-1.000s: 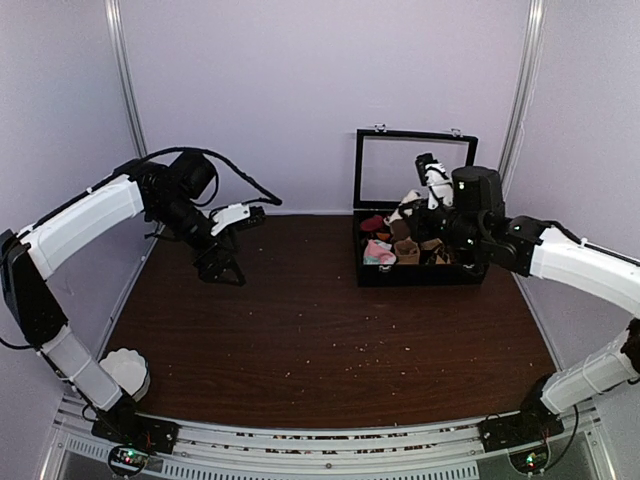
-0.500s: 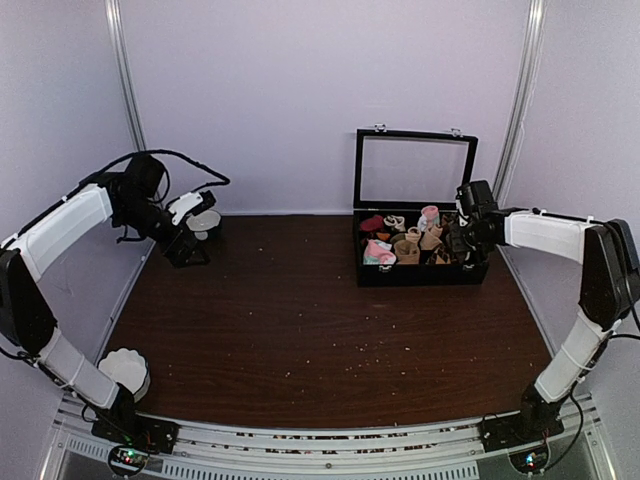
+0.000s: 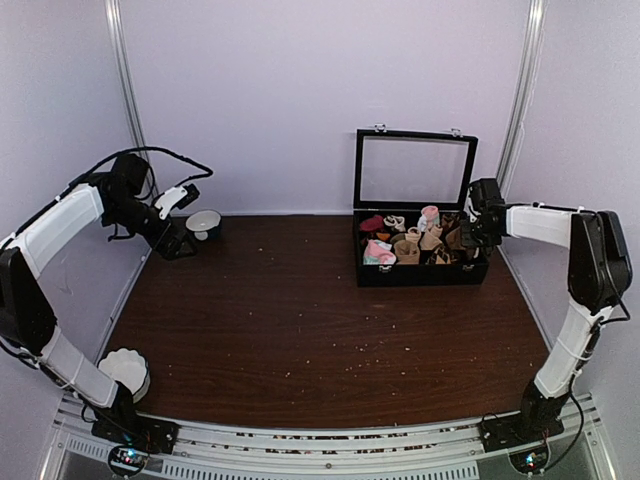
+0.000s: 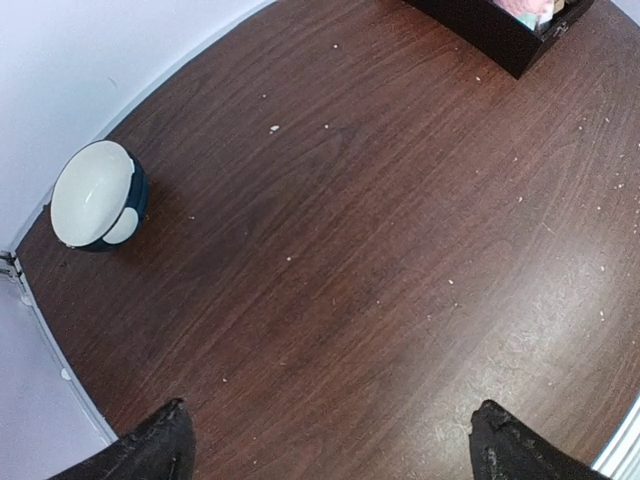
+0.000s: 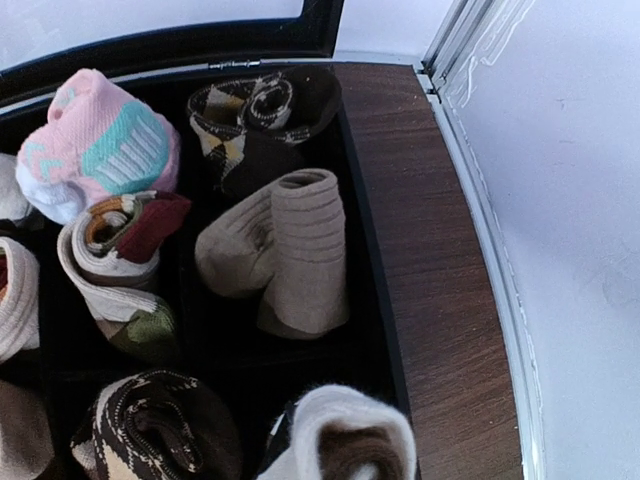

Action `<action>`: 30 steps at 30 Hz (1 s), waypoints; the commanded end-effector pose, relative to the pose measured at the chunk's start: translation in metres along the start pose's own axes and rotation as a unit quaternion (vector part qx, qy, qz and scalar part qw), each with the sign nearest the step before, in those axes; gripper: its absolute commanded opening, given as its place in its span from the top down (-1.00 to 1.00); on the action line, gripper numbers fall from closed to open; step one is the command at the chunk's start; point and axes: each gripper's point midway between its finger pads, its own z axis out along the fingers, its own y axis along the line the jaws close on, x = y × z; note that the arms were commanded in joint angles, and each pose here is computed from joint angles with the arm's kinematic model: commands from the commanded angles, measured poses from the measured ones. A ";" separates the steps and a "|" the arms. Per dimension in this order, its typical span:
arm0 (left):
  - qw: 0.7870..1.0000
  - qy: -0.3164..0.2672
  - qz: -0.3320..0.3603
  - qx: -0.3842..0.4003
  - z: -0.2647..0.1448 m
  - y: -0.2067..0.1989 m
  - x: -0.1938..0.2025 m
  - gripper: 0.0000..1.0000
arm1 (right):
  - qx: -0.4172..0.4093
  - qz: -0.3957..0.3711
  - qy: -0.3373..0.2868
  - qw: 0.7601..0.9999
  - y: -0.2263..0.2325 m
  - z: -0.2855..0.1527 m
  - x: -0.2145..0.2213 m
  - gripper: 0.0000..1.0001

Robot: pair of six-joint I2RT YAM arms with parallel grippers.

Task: Roll the socks
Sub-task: Place the sock in the storage box.

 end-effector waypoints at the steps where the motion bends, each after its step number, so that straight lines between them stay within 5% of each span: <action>1: 0.999 -0.020 -0.007 -0.027 -0.007 0.014 -0.005 -0.96 | -0.001 0.008 0.010 1.000 0.002 0.010 0.008 1.00; 12: 0.999 -0.033 0.008 -0.023 -0.017 0.008 -0.008 -0.96 | 0.003 0.015 0.048 0.999 -0.008 0.035 0.023 0.88; 22: 0.998 -0.034 0.009 -0.055 -0.028 0.017 -0.012 -0.96 | -0.022 0.019 0.047 0.998 -0.005 0.018 0.030 -0.32; 26: 0.997 -0.032 0.003 -0.075 -0.032 0.023 -0.007 -0.96 | -0.038 0.026 0.019 0.999 -0.007 -0.007 0.014 -0.56; 28: 0.995 -0.031 -0.001 -0.089 -0.034 0.029 -0.004 -0.96 | -0.047 0.034 -0.003 0.998 -0.010 -0.025 0.004 -0.98; 30: 0.993 -0.036 -0.009 -0.108 -0.039 0.037 -0.002 -0.96 | -0.055 0.041 -0.030 0.997 -0.013 -0.046 -0.005 -0.99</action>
